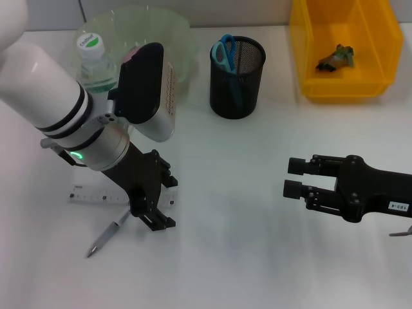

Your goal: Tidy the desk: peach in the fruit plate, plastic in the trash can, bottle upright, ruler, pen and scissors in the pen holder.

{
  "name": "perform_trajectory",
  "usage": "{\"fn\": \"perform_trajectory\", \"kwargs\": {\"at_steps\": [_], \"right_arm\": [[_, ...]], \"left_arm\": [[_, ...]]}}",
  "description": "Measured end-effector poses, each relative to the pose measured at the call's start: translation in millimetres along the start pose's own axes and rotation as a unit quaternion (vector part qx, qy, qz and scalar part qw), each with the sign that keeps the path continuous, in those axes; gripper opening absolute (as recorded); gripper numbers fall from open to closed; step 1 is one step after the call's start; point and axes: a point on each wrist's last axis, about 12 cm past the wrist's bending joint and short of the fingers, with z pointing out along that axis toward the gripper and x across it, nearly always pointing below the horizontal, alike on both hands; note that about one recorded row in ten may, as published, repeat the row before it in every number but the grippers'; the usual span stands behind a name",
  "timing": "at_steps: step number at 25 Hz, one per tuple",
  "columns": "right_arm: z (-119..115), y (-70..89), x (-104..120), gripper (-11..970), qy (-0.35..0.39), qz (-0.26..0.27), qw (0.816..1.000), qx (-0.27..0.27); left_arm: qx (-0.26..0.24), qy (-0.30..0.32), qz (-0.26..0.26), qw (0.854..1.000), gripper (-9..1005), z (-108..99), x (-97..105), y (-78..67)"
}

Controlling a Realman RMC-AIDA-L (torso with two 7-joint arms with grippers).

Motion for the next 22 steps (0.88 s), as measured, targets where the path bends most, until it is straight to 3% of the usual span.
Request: {"fn": "perform_trajectory", "kwargs": {"at_steps": [22], "right_arm": [[0.6,0.7,1.5,530,-0.001,0.004,1.000,-0.001]], "left_arm": [[-0.007,0.009,0.000,1.000,729,1.8,3.1,0.6]]}}
